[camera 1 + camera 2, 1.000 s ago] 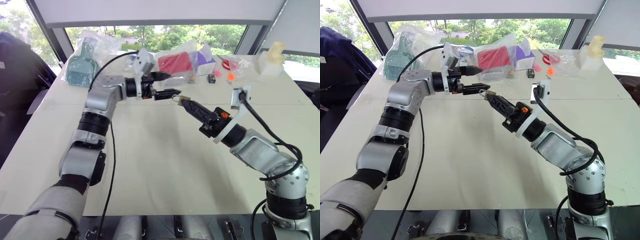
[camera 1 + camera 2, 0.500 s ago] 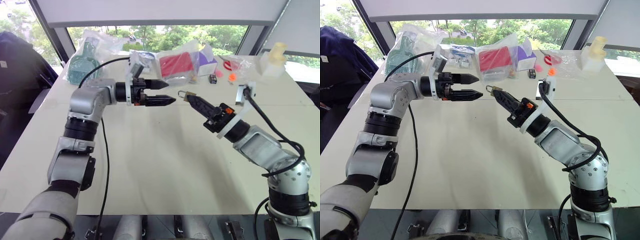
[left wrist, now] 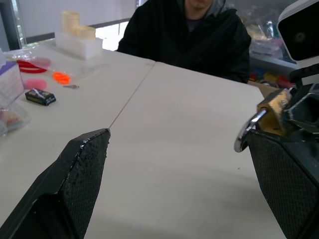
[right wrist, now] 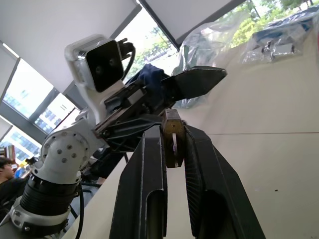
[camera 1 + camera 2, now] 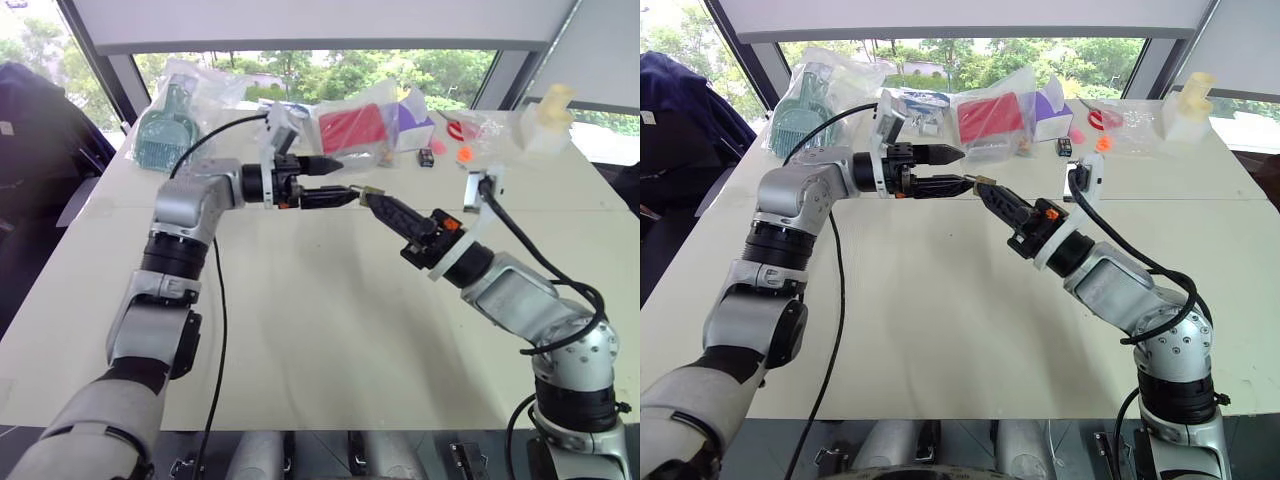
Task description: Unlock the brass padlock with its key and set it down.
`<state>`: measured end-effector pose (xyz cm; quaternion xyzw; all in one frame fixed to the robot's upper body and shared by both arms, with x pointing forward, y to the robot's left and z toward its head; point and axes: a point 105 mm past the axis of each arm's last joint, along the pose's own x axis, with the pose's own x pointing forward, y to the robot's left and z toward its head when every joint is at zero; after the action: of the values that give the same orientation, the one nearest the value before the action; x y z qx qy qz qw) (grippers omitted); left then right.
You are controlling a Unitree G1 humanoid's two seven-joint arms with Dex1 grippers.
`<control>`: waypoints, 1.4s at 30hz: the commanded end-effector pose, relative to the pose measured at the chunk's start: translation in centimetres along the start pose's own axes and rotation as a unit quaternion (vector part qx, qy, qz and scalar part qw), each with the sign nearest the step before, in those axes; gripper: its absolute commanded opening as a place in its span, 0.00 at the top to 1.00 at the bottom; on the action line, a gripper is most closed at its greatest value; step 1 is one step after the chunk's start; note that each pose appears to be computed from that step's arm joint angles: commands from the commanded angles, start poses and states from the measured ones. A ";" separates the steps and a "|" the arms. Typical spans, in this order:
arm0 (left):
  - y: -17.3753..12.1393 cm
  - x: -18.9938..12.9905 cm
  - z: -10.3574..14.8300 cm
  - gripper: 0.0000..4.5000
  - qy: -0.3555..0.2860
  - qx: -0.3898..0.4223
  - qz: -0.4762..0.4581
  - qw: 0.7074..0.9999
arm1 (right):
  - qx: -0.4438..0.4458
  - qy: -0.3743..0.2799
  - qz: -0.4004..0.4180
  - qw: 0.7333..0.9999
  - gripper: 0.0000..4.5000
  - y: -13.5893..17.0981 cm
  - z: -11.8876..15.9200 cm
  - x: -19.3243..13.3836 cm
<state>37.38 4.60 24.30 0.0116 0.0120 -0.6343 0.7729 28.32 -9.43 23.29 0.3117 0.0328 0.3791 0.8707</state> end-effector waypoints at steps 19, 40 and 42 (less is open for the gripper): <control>-1.0 -0.1 1.1 0.00 -0.003 0.048 -0.047 0.998 | 0.003 -0.008 0.027 1.000 1.00 1.6 -0.2 0.0; 0.1 0.1 0.7 0.00 0.019 0.066 -0.023 0.997 | 0.004 -0.003 0.042 0.999 1.00 2.2 -0.4 -0.1; 0.2 0.5 1.0 0.00 0.013 0.069 -0.021 0.997 | 0.006 -0.001 0.044 0.999 1.00 2.3 -0.6 -0.1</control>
<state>37.64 4.56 23.61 0.0564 0.0072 -0.6492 0.7585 27.73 -8.63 22.89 0.3197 0.0409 0.3894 0.8628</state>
